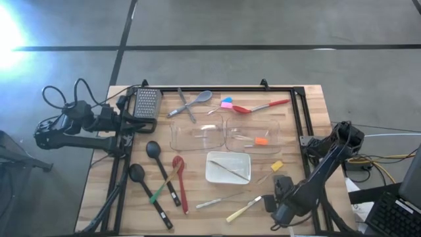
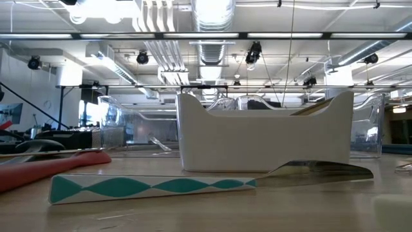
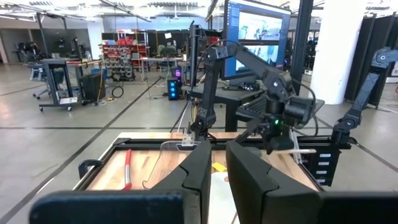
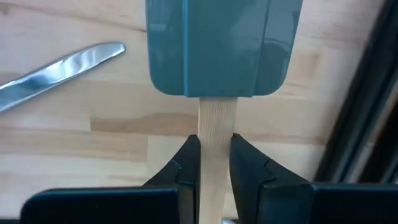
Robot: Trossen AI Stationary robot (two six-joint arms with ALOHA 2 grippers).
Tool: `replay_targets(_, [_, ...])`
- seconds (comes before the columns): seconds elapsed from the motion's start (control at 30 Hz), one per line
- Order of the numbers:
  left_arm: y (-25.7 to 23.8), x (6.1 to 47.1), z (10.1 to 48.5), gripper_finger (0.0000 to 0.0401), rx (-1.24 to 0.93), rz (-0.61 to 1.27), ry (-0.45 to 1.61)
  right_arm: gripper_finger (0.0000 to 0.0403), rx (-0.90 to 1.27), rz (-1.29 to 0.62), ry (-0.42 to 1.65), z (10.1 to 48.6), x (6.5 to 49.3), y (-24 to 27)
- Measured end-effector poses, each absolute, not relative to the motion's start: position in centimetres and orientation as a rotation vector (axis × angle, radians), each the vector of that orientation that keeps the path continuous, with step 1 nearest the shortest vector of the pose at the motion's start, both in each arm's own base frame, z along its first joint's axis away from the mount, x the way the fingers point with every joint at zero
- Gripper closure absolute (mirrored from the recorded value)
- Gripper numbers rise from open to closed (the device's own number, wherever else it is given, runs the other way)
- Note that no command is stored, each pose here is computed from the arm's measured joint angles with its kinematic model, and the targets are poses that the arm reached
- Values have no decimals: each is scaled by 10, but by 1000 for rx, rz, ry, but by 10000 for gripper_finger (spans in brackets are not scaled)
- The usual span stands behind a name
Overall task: Pick & Place Kitchen Items
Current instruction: Put the gray spatula into the right transparent bin
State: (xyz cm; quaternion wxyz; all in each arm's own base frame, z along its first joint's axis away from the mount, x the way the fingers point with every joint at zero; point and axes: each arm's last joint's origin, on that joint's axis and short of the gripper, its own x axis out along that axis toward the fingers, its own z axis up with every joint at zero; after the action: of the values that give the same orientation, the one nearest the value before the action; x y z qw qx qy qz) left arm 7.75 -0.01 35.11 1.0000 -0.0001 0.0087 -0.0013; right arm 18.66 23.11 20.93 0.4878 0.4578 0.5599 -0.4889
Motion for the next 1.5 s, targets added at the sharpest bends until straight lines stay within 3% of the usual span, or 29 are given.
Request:
replay_targets(0.33, [0, 78, 351, 343, 0, -2, 18, 360, 1129, -1078, 1177, 250, 200, 236])
replay_targets(0.63, [0, 78, 351, 343, 0, -3, 18, 360, 1044, -992, 1019, 258, 218, 222])
replay_targets(1.1, [0, 78, 351, 343, 0, -2, 18, 360, 661, -883, 834, 264, 234, 193])
replay_targets(1.5, [0, 78, 351, 343, 1, -2, 18, 360, 357, -825, 658, 305, 226, 152])
